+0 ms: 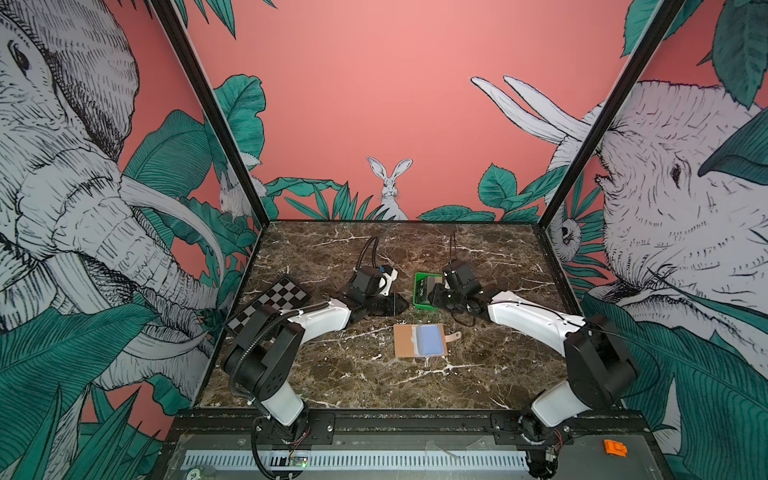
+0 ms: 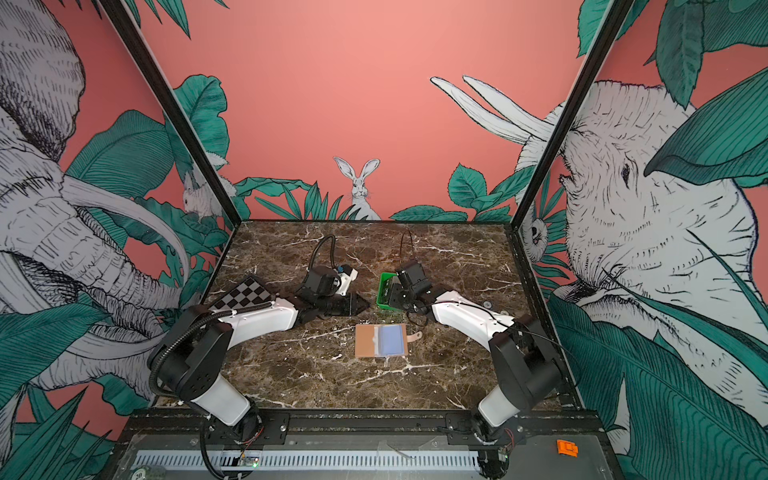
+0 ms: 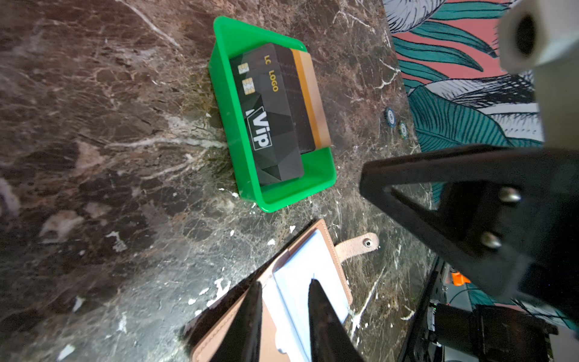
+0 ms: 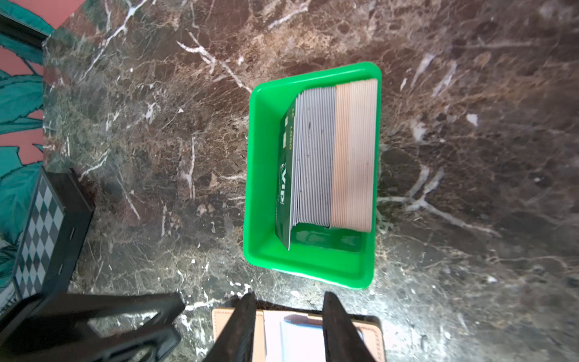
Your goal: Put the credit cards into the card holder
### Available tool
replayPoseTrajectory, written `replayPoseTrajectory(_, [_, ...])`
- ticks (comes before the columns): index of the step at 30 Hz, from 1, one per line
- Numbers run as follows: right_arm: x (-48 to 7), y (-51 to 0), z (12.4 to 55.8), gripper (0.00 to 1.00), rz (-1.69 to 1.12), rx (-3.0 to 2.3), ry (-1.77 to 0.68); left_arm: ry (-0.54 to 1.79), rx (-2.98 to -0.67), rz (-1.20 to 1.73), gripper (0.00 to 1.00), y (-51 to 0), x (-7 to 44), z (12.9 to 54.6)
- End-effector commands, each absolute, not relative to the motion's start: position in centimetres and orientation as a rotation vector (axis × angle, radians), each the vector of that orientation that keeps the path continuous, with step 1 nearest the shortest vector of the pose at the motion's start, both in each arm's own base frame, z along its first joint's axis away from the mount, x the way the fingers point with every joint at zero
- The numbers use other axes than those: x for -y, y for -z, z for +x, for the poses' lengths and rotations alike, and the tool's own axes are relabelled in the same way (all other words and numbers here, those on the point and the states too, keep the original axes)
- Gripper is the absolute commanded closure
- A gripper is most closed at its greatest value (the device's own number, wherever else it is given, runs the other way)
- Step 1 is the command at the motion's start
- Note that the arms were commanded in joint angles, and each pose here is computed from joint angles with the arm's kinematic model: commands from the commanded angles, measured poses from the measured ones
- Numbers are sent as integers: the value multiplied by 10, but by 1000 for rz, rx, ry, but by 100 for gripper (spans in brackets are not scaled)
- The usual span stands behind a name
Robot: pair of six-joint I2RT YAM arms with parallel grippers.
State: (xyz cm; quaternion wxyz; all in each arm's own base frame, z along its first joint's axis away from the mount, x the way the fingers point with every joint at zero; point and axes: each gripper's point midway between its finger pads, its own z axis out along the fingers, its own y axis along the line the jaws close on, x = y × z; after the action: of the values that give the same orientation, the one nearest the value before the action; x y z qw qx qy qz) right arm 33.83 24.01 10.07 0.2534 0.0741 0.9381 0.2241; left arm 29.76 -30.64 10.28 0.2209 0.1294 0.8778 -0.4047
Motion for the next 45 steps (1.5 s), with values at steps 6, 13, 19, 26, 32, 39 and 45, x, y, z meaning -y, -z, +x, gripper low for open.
replayPoseTrajectory(6, [-251,-88,353,75,241,-2512,-634,1194,-2348,347,71,-115,307,295])
replayPoseTrajectory(13, [-255,-81,358,78,252,-2518,-644,1200,-2355,362,71,-113,308,293])
replayPoseTrajectory(19, [-258,-74,359,79,256,-2528,-647,1191,-2358,366,71,-115,307,293])
replayPoseTrajectory(26, [-262,-69,359,82,256,-2535,-655,1201,-2359,362,71,-115,309,295])
replayPoseTrajectory(32, [-263,-65,359,86,265,-2543,-656,1200,-2369,361,72,-112,308,293])
replayPoseTrajectory(39, [-263,-67,357,93,269,-2539,-651,1208,-2371,355,72,-111,308,293])
replayPoseTrajectory(45, [-256,-77,352,96,285,-2522,-632,1209,-2370,353,72,-111,309,294])
